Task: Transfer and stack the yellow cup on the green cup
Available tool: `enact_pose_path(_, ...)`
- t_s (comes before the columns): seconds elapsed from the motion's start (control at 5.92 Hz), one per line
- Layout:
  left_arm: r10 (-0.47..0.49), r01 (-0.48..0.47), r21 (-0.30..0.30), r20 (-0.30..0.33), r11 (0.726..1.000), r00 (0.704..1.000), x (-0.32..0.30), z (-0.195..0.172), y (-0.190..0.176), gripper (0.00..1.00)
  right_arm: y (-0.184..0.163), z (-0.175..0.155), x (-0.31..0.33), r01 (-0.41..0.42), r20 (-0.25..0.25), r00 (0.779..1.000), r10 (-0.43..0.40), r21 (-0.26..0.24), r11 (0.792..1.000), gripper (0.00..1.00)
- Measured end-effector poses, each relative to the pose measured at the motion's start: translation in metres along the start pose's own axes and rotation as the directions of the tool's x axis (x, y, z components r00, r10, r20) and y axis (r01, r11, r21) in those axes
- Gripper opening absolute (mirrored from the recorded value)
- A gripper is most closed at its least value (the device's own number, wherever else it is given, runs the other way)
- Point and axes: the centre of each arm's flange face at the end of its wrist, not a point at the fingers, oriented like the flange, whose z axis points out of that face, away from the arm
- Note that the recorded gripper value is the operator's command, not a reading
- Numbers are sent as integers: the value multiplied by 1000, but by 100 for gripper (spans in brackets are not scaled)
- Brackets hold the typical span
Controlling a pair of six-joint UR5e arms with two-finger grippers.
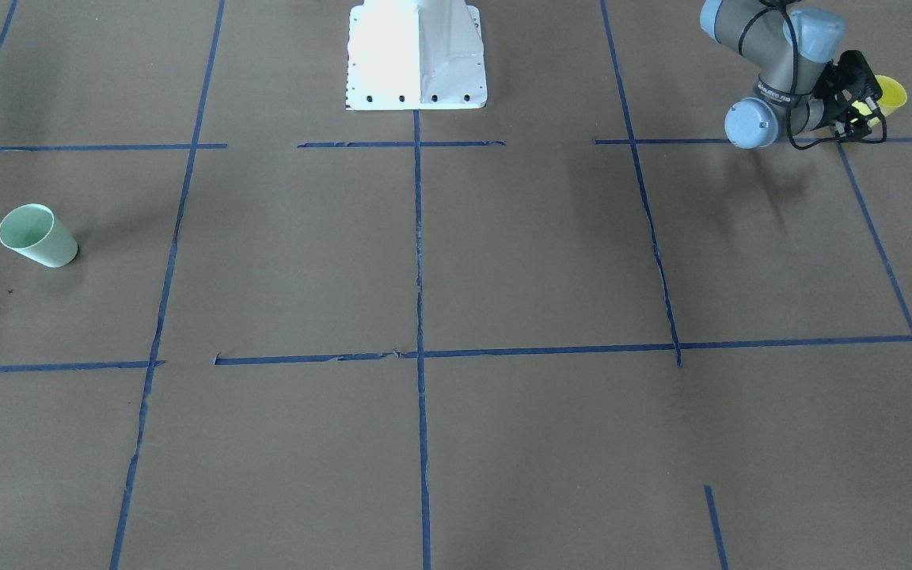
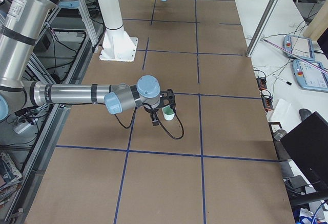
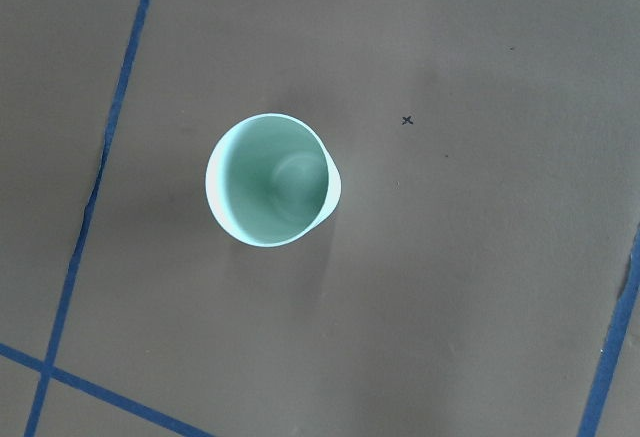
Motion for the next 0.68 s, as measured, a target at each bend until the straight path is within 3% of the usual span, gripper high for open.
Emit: enact_pose_path(0.68,-6,7,47,-21,999,1000,23,27,44,100,1,1,2,-5,-1,1000,5,-4,1000,100)
